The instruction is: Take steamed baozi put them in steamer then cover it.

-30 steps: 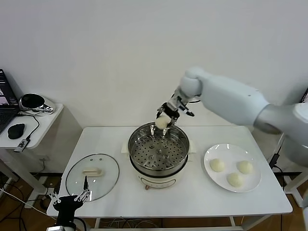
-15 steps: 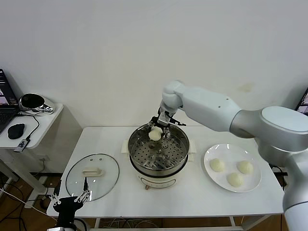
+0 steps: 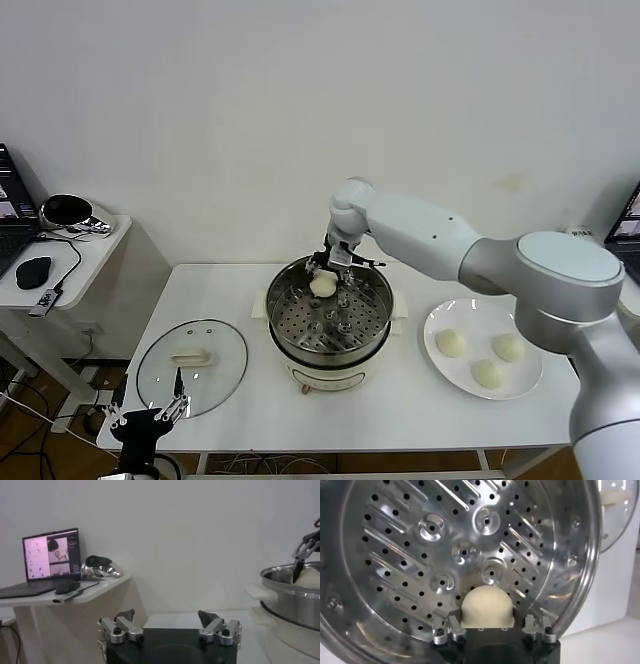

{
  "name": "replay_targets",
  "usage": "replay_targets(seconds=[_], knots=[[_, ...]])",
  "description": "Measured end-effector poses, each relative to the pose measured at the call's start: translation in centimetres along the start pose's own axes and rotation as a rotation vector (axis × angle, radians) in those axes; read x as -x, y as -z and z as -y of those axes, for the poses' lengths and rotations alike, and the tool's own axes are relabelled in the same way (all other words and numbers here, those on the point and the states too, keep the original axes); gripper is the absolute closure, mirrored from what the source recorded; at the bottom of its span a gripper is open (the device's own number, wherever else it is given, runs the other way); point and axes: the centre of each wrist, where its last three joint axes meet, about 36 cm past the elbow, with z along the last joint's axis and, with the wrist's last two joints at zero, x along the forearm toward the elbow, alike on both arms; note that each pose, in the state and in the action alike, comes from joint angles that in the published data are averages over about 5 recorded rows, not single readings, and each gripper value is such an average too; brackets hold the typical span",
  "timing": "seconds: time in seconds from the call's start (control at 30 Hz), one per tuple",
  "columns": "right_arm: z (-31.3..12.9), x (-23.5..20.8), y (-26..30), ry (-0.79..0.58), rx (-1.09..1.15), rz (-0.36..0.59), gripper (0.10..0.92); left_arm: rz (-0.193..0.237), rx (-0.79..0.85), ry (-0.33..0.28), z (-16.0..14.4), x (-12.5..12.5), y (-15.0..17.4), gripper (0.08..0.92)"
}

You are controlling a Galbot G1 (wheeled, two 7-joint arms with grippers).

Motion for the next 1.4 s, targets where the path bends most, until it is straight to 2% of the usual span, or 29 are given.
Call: replay_targets(seconds=[0.1,0.3,0.6,0.77,1.0,1.2,1.4], knots=[[-0.2,-0.5,-0.2,0.000,0.006,-0.004,0.214,0.002,-0.003,0.002,0.0,0.0,0.1,0.177],[-0.6,-3.7,-0.4,-0.021,0.084,-0.025,0.200,0.007,-0.004,-0.001,0.1,-0.1,0.5,0.177],[-4.0,-10.9,1.3,-0.088,0.432,-0.060,0.200,0.017,-0.002,-0.016,0.1,0.0,1.3,0.177],[-8.0,-13.6,3.2,-0.097,0.650,-0.085,0.200,0.005,-0.001,-0.018,0.1,0.1,1.9,0.177],[-16.1,-15.2,5.1,-0.062,0.891,-0.138,0.200,-0.022,0.020,-0.025,0.0,0.2,2.8,0.177],[-22.1,-14.3,6.5,-0.024,1.029,-0.161,0.200,-0.043,0.037,-0.027,0.0,0.1,2.8,0.177],[-26.3,-12.0,7.4,0.008,1.112,-0.165,0.200,-0.059,0.045,-0.020,-0.1,0.1,2.7,0.177]])
